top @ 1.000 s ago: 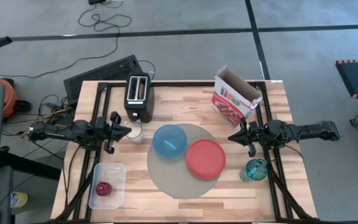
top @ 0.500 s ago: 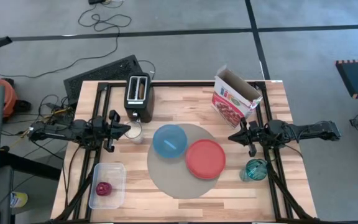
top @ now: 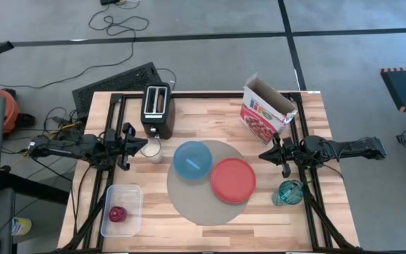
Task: Arrange a breakfast setting
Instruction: Pour the cereal into the blue bowl
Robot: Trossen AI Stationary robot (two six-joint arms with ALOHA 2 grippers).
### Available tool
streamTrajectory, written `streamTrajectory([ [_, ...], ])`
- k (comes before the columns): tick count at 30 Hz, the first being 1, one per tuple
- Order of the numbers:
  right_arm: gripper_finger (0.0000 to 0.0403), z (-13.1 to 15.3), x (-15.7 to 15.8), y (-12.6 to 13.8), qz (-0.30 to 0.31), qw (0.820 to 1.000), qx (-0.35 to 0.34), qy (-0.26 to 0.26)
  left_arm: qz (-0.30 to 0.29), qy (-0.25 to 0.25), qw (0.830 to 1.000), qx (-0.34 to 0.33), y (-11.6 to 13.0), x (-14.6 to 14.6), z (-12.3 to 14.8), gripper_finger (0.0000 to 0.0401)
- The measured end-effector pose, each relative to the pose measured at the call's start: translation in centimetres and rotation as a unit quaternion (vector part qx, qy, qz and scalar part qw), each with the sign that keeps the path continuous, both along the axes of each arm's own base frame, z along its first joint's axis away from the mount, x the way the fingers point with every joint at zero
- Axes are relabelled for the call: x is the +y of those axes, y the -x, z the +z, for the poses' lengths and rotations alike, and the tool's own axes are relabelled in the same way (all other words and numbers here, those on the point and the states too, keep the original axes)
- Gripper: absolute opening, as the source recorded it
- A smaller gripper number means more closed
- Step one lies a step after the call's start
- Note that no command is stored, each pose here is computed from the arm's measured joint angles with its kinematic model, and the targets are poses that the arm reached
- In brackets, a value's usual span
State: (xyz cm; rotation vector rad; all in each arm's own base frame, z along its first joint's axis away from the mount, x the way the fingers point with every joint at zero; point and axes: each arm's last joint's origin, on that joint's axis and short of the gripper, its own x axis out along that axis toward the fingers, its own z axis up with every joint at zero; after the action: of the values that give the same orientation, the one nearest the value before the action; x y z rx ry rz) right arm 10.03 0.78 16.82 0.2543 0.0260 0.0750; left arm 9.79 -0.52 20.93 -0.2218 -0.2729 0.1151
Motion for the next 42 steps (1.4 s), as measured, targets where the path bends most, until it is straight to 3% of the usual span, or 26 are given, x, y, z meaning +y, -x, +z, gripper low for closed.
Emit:
streamTrajectory([
  [12, 0.0043, 0.0, 0.0, 0.0, -0.002, 1.0, -0.001, 0.001, 0.004, -0.013, 0.997, 0.072, -2.8, -0.4, 2.7, 0.0006],
  [20, 0.0043, 0.1, 0.0, 0.0, -0.002, 1.0, -0.002, 0.001, 0.004, -0.021, 0.993, 0.117, -6.0, -0.8, 4.6, 0.0006],
  [32, 0.0043, 0.1, 0.0, 0.0, -0.002, 1.0, -0.002, 0.001, 0.02, -0.118, 0.982, 0.149, -12.6, -1.5, 9.0, 0.0006],
  [42, 0.0043, 0.1, 0.0, 0.0, -0.002, 1.0, -0.003, 0.0, 0.041, -0.138, 0.98, 0.141, -18.9, -1.3, 11.9, 0.0006],
])
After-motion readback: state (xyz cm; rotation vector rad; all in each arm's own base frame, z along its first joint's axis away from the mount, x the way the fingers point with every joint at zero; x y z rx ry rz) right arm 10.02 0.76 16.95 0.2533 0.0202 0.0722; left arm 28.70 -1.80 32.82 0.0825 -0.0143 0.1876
